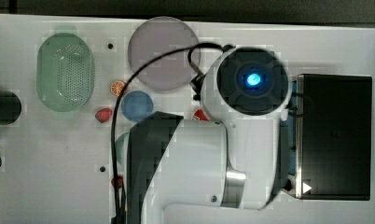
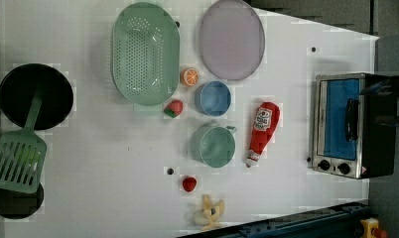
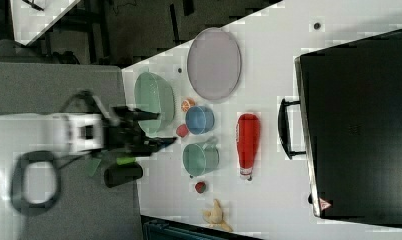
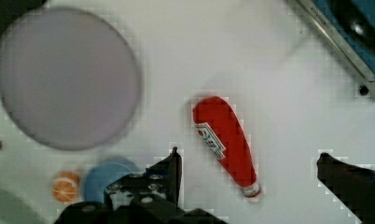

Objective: Pick ketchup from plate and place it on table.

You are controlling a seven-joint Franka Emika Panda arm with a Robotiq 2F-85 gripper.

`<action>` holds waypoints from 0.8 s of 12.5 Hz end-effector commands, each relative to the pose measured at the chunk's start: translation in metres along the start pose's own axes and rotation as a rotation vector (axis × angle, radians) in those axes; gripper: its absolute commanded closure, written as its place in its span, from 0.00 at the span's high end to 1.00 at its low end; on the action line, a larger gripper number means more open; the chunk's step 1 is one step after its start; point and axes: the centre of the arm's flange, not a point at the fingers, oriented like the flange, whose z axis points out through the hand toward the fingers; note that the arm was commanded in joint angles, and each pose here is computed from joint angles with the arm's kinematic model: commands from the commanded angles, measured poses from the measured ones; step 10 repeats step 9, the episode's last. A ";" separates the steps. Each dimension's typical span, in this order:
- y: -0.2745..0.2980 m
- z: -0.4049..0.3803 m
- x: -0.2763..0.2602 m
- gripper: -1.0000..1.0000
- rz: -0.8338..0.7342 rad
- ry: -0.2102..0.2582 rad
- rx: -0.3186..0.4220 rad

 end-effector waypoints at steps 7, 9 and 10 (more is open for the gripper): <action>-0.008 -0.043 -0.017 1.00 0.030 -0.070 -0.065; -0.008 -0.040 -0.017 1.00 0.030 -0.074 -0.069; -0.008 -0.040 -0.017 1.00 0.030 -0.074 -0.069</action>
